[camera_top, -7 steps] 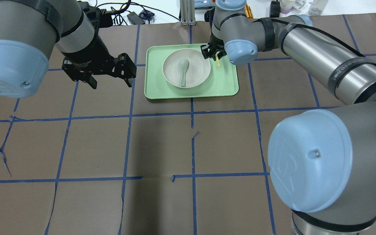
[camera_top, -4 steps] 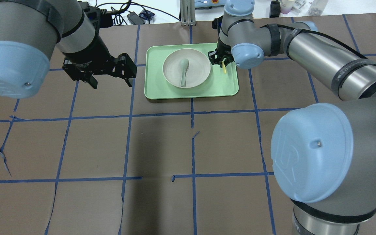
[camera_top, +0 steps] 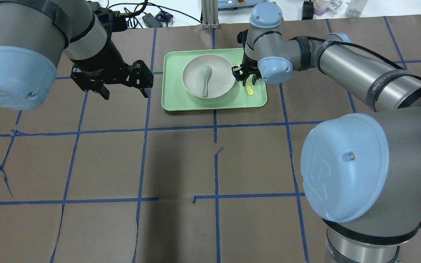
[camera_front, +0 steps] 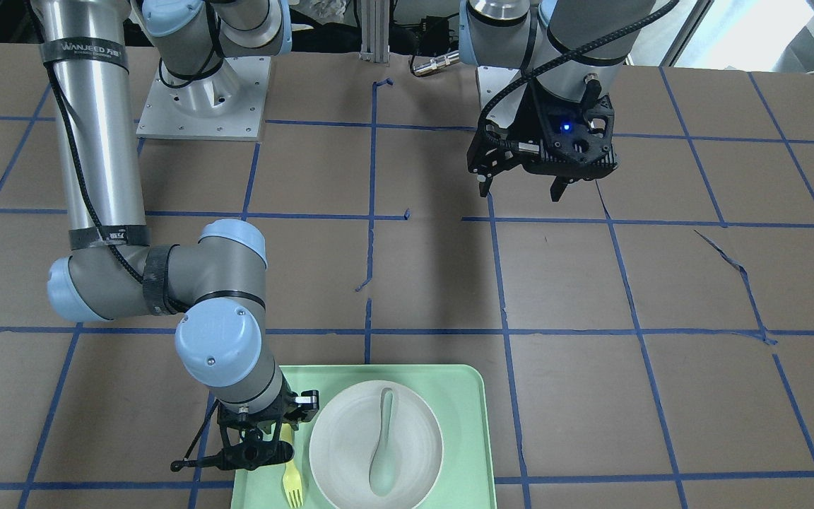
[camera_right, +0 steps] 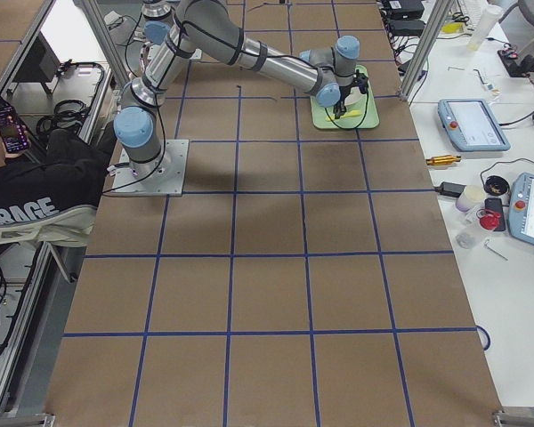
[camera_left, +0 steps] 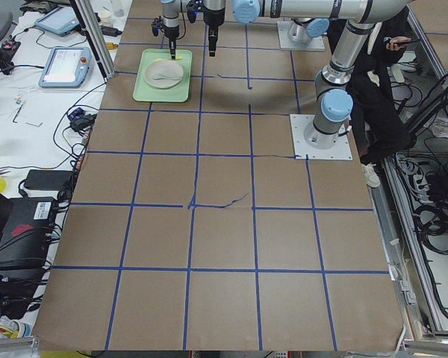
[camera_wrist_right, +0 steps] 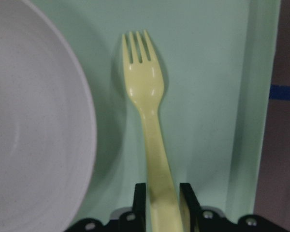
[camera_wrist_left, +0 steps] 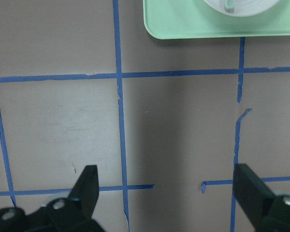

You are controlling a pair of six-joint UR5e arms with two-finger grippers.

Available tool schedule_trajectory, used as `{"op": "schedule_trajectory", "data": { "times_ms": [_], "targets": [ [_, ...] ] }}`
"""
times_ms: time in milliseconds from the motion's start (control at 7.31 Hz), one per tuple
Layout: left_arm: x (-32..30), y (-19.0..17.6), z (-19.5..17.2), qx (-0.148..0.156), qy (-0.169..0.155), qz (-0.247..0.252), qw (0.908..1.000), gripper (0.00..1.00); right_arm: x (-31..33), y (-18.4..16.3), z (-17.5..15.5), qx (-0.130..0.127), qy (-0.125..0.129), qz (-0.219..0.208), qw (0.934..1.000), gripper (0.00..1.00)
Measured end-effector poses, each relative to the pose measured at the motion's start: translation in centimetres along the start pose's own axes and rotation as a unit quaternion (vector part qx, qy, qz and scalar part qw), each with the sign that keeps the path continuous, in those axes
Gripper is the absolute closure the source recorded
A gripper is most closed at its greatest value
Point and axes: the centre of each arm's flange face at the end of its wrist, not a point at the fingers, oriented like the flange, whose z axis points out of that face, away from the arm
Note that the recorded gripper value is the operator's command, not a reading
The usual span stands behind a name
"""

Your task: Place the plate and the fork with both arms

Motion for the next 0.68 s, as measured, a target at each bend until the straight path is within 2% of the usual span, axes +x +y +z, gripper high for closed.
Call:
{"op": "schedule_trajectory", "data": {
  "times_ms": [274,410,684],
  "targets": [
    [0.0,0.0,0.0,0.001,0.000,0.000,1.0000,0.00,0.3,0.7,-5.5,0.028,0.007,-0.042,0.9987,0.00],
    [0.0,0.0,0.0,0.001,0.000,0.000,1.0000,0.00,0.6,2.1,-8.9,0.041,0.011,-0.046,0.9980,0.00],
    [0.0,0.0,0.0,0.000,0.000,0.000,1.0000,0.00,3.6,7.4,-17.6,0.066,0.014,-0.017,0.9976,0.00]
  ]
}}
